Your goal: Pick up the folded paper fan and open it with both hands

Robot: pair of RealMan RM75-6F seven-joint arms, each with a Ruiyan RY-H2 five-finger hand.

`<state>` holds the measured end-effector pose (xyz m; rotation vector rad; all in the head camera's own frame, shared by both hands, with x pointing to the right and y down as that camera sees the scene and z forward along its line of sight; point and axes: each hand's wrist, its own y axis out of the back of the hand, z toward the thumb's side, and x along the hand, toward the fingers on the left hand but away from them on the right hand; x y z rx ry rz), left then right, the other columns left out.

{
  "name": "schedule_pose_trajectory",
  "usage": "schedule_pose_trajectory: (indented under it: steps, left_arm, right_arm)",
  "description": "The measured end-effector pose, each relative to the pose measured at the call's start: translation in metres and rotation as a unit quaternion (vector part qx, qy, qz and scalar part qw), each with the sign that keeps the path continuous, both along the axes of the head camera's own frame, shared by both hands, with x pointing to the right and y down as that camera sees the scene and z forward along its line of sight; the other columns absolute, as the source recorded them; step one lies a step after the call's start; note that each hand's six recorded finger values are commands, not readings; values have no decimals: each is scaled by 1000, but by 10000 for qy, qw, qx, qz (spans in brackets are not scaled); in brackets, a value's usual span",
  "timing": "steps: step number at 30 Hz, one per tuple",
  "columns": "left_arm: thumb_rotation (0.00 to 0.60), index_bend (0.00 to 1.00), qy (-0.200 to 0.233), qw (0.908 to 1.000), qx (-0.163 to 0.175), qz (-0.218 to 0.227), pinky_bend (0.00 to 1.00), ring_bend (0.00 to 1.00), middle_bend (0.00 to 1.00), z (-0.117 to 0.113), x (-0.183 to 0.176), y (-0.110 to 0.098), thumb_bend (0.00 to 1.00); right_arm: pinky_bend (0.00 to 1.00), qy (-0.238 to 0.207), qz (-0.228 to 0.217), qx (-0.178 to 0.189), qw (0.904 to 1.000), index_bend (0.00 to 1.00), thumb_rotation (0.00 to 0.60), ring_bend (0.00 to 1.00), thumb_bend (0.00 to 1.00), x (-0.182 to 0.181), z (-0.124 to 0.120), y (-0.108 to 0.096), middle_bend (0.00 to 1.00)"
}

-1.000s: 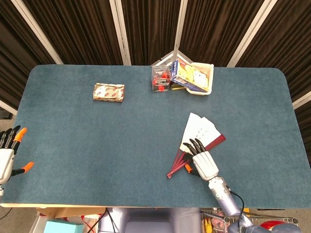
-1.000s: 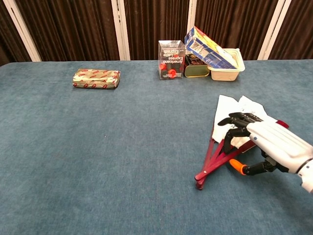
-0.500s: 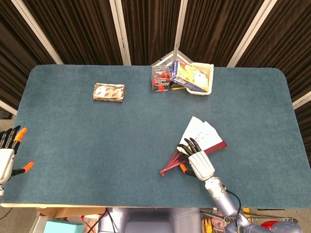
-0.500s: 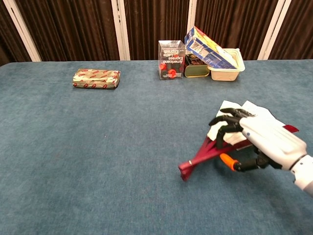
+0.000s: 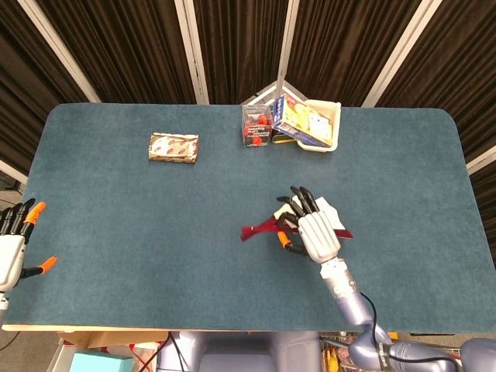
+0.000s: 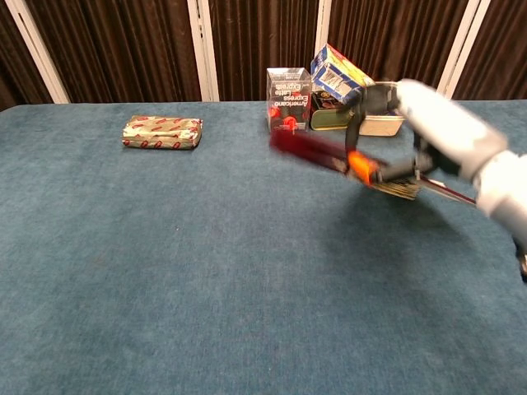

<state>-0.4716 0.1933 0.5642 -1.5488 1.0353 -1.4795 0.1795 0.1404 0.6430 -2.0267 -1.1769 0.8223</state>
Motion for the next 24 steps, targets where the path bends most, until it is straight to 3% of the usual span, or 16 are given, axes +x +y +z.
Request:
schedule_pose_trajectory:
  steps: [10,16,24]
  left_arm:
    - [600,5,-105,9994,180,259,0,0,0,-4,15,-33,46]
    - [600,55,4,9987,275,420,0,0,0,-2,38,-63,120]
    - [600,107,333,9976,345,506,0,0,0,6,82,-104,195]
  right_arm:
    - [0,-249,376,157,9989,699,600,38,572,-27,-62,-65,262]
    - [0,-328,398,159,9985,707,600,38,574,-48,-84,-83,265]
    - [0,-304,268,226,9989,717,600,40,574,-73,-103,-92,270]
